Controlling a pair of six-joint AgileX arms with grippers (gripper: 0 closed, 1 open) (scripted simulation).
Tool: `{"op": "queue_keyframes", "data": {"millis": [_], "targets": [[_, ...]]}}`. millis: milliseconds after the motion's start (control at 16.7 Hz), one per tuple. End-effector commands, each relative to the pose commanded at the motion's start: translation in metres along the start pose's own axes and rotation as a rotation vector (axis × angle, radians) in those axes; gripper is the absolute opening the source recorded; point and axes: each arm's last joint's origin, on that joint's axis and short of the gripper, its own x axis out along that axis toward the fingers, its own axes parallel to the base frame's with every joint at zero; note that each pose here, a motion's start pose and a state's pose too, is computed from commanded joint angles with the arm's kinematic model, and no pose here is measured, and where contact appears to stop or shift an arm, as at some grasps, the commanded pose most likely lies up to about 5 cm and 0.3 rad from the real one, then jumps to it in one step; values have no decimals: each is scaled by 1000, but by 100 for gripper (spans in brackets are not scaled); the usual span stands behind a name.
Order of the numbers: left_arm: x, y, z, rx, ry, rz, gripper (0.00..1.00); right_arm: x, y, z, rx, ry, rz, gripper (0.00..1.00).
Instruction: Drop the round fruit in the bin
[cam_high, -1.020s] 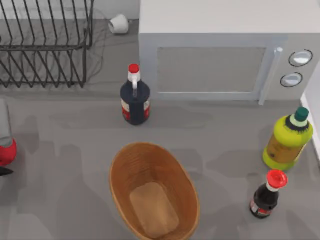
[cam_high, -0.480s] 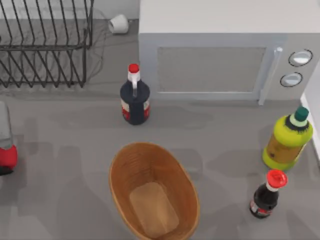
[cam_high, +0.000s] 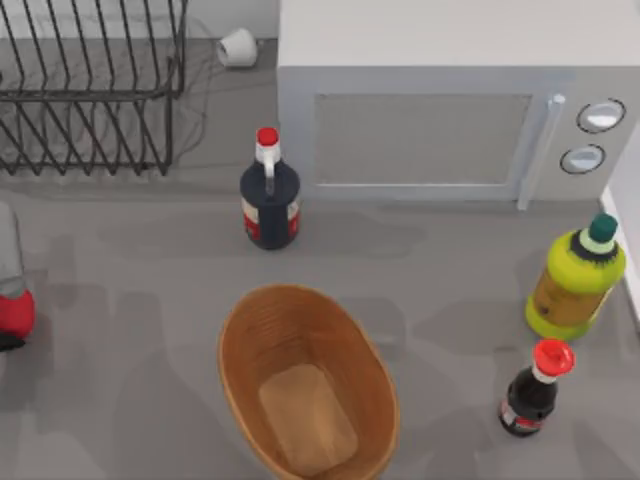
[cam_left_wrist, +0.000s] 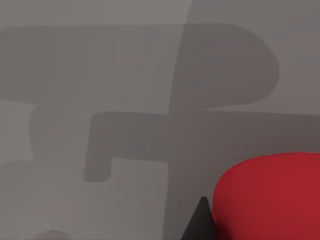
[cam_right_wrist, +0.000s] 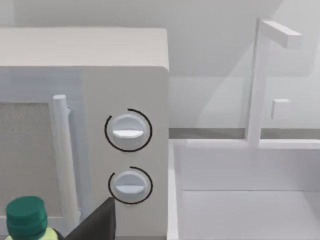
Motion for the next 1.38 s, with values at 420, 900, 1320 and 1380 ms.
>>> {"op": "queue_keyframes", "data": {"millis": [420, 900, 1320, 1380], "targets": [[-50, 19, 19, -4, -2, 4, 0, 0, 0, 0, 0, 0, 0, 100], [-136, 17, 60, 0, 0, -1, 0, 0, 0, 0, 0, 0, 0, 100], [-133, 20, 69, 5, 8, -16, 0, 0, 0, 0, 0, 0, 0, 100], [-130, 21, 79, 12, 16, -31, 0, 0, 0, 0, 0, 0, 0, 100]]}}
